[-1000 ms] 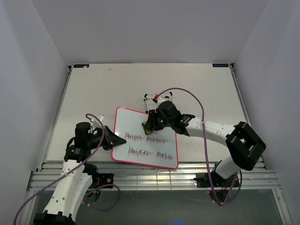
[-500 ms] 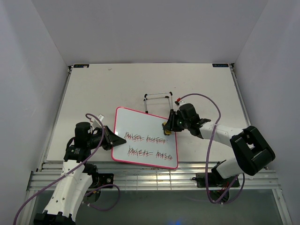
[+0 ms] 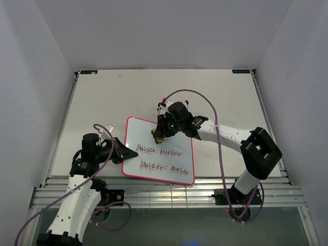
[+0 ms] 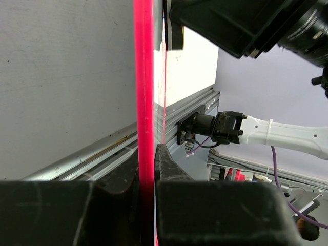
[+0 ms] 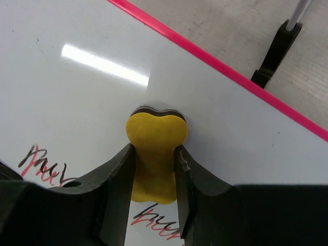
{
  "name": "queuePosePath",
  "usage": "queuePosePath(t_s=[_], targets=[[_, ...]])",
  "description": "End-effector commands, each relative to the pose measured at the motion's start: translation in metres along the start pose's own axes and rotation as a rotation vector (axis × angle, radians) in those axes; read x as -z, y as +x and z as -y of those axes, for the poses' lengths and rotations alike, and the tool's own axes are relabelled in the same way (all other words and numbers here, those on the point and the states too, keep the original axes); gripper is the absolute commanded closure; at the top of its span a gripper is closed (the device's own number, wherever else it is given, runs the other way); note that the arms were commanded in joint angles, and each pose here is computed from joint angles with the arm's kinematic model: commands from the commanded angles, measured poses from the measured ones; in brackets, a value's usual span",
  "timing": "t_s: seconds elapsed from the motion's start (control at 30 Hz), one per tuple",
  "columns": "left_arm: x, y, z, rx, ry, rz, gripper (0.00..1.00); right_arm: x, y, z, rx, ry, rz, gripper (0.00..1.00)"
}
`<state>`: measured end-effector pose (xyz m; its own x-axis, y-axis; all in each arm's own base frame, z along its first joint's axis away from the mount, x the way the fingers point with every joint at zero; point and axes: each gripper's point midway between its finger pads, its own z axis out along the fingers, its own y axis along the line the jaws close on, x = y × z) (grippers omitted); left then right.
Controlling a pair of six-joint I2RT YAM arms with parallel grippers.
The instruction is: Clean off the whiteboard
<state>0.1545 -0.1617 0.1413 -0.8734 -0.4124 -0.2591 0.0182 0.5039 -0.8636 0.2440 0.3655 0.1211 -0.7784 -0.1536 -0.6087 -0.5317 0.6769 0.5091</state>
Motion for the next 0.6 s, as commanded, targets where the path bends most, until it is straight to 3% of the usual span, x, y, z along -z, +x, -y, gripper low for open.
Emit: queuePosePath(t_s=[0.0, 0.17, 0.57], targets=[[0.002, -0.010, 0.004, -0.100, -0.006, 0.040, 1.00, -0.008, -0.010, 0.002, 0.016, 0.016, -0.012, 0.83], [0.002, -0.011, 0.003, -0.096, -0.012, 0.045, 1.00, -0.015, -0.002, 0.040, -0.032, 0.087, -0.046, 0.83], [0.002, -0.013, 0.000, -0.084, -0.038, 0.062, 1.00, 0.028, 0.085, 0.148, -0.198, 0.244, -0.116, 0.84]])
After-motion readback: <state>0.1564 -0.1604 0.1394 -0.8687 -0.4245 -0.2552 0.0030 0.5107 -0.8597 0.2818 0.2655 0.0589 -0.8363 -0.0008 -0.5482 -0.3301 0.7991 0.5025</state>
